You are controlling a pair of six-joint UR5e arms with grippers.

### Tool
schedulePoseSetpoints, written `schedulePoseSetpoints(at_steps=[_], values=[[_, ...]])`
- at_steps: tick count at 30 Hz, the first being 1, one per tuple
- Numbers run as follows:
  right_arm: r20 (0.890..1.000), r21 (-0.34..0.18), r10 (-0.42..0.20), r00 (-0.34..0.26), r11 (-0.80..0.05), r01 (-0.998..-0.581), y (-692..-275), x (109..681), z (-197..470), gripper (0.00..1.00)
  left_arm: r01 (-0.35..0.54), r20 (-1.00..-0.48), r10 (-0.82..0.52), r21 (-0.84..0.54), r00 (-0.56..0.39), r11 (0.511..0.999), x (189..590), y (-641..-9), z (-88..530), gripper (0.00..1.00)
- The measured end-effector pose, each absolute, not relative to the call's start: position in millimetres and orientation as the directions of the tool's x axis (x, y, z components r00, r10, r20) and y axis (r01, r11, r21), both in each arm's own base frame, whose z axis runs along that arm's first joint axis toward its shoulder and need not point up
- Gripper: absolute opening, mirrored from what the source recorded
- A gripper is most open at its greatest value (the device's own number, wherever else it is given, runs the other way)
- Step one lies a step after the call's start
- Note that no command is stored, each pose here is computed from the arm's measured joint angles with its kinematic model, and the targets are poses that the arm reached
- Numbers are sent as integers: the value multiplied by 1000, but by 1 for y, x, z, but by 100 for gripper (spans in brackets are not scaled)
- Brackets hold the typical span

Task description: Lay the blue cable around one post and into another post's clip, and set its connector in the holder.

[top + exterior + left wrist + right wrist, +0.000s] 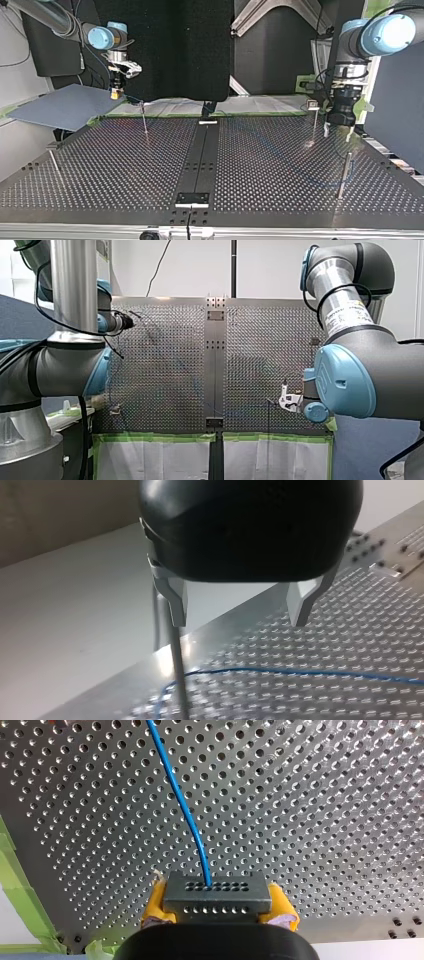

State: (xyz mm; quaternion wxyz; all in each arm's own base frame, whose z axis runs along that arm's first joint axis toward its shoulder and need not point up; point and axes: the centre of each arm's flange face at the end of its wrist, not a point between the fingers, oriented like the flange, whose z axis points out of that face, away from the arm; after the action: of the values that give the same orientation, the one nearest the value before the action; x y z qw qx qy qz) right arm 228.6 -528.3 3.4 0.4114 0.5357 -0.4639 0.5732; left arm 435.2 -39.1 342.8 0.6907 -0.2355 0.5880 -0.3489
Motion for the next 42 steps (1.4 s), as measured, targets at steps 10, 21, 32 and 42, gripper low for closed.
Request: schedulePoseSetpoints(at_steps=[10, 21, 32, 42], values=[[997, -82, -35, -76, -233, -969, -526, 230, 3, 0, 143, -689, -720, -724, -87, 675, 400, -70, 289, 100], [997, -70, -41, -62, -244, -967, -523, 236, 3, 0, 95, -722, -669, -689, -176, 718, 388, -94, 263, 100], [998, -67, -27, -62, -250, -966, -524, 240, 26, 0, 130, -805, -576, -592, -145, 795, 418, -123, 263, 100], [998, -68, -22, -64, -253, -965, -524, 241, 30, 0, 151, -864, -489, -502, -119, 851, 422, -155, 260, 100]])
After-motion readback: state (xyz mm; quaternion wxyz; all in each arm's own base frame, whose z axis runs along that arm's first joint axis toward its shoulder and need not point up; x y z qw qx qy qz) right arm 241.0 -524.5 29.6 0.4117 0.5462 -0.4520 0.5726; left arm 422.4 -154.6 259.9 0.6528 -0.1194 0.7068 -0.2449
